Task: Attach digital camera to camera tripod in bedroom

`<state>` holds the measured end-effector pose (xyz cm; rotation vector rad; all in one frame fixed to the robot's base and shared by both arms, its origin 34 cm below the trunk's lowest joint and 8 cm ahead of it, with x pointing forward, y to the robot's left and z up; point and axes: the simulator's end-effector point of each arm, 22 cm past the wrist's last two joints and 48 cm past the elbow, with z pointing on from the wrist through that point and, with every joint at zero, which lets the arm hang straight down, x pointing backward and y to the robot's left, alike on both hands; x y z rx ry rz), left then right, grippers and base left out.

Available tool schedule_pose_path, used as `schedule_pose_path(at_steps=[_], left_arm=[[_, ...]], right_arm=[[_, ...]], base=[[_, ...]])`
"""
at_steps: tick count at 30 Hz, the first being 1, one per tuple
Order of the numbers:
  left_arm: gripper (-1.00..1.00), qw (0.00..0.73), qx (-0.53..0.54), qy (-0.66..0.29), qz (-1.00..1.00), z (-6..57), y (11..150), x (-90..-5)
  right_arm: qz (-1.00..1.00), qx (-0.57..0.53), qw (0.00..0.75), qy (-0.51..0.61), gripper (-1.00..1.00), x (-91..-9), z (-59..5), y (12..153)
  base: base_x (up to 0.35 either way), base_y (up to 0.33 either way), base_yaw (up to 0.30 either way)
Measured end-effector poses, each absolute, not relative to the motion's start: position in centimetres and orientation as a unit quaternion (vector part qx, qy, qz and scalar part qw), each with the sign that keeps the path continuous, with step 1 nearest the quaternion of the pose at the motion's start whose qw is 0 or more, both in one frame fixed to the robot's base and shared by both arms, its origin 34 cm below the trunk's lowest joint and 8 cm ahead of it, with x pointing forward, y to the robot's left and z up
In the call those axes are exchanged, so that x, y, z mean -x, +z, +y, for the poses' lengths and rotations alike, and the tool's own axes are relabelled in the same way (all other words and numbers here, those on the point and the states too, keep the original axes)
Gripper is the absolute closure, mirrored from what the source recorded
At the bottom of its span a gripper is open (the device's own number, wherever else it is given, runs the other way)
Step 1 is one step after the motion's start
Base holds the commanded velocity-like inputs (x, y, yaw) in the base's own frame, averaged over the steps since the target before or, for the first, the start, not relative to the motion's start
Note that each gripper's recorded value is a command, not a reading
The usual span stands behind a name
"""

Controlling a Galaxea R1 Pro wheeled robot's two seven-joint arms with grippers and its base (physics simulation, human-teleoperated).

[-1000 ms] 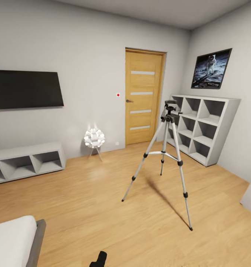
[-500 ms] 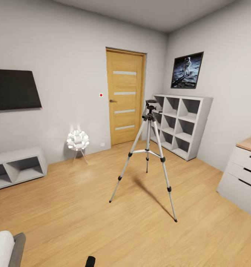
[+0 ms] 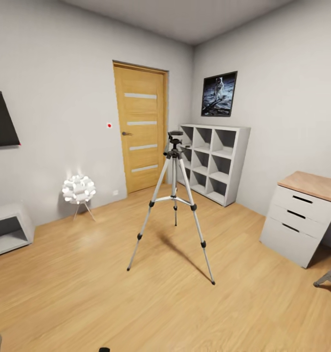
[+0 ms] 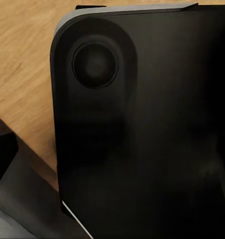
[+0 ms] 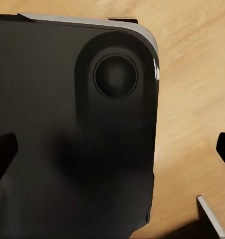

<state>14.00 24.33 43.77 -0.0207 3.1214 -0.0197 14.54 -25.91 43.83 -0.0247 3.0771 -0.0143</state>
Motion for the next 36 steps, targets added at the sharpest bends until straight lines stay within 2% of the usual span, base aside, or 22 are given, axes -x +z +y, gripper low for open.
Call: schedule_pose_path(at_steps=[12,36], left_arm=[[-1.00,0.010,0.007,-0.006,1.000,24.37,43.77,-14.00],[-1.00,0.010,0.007,-0.006,1.000,24.45,43.77,-14.00]], right_arm=[[0.999,0.008,0.032,-0.005,-1.00,-14.55,-25.91,43.83],[0.999,0.010,0.031,-0.004,-1.00,-14.48,-25.97,43.82]], base=[[0.000,0.000,-0.252],[0.000,0.000,-0.010]])
